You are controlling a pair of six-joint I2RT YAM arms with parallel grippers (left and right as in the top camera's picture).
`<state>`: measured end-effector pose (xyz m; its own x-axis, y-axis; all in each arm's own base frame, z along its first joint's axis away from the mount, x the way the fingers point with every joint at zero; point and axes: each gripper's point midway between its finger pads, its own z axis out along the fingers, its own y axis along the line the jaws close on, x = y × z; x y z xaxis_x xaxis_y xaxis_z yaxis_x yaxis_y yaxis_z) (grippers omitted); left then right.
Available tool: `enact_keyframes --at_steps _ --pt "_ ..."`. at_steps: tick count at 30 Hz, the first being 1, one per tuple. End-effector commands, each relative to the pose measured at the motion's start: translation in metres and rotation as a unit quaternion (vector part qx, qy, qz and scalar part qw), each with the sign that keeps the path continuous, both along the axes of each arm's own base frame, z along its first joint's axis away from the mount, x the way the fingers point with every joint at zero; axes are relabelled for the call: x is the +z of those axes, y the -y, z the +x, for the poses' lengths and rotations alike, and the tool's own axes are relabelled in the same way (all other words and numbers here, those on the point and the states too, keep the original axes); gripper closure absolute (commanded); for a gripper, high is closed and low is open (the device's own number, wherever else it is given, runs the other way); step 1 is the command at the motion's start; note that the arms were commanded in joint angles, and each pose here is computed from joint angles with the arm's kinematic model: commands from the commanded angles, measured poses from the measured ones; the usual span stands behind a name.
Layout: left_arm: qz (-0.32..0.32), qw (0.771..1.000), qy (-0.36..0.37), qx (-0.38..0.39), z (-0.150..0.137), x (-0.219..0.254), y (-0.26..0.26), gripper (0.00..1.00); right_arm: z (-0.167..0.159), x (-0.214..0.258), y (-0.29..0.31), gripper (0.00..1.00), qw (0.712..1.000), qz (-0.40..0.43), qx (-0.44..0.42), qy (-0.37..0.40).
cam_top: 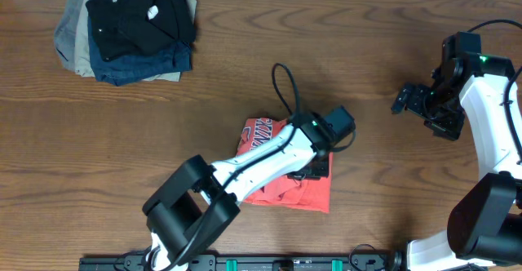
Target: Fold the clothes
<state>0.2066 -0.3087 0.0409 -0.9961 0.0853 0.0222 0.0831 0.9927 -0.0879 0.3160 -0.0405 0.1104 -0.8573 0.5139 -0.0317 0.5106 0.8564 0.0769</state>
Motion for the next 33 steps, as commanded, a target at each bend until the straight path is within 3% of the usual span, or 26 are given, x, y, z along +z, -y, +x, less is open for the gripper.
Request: enact_keyframes --at_steps 1,9,10,11,13,18,21,24,25,27,33 --pt "-0.012 1.0 -0.02 -0.001 -0.009 0.005 0.005 0.73 0.003 0.002 0.001 0.01 1.0 0.001 0.004 0.004" --pt "-0.098 0.993 -0.045 -0.045 -0.027 0.057 0.029 0.67 0.003 0.002 0.001 0.01 1.0 0.001 0.004 0.004" --pt "-0.114 0.991 -0.043 -0.056 -0.029 0.066 0.034 0.65 0.003 0.002 0.001 0.01 1.0 0.001 0.004 0.004" --pt "-0.129 0.989 -0.041 -0.066 -0.031 0.074 0.038 0.5 0.003 0.002 0.001 0.01 1.0 0.001 0.004 0.004" --pt "-0.154 0.983 -0.034 -0.09 -0.038 0.09 0.047 0.34 0.003 0.002 0.001 0.01 1.0 0.001 0.004 0.004" --pt "-0.172 0.977 -0.018 -0.128 -0.047 0.117 0.046 0.3 0.003 0.002 0.001 0.01 1.0 0.001 0.004 0.004" --pt "-0.147 0.982 -0.003 -0.116 -0.039 0.13 0.018 0.3 0.003 0.002 0.001 0.01 1.0 0.001 0.004 0.004" --pt "-0.067 0.995 0.023 -0.075 -0.023 0.135 -0.037 0.28 0.003 0.002 0.001 0.01 1.0 0.001 0.004 0.004" --pt "-0.034 0.997 0.028 -0.061 -0.018 0.136 -0.058 0.17 0.003 0.002 0.001 0.01 1.0 0.001 0.004 0.004" --pt "0.004 0.999 0.02 -0.042 -0.016 0.135 -0.083 0.12 0.003 0.002 0.001 0.01 1.0 0.001 0.004 0.004" --pt "0.008 0.999 -0.007 -0.045 -0.019 0.103 -0.078 0.08 0.003 0.002 0.001 0.01 1.0 0.001 0.004 0.004"
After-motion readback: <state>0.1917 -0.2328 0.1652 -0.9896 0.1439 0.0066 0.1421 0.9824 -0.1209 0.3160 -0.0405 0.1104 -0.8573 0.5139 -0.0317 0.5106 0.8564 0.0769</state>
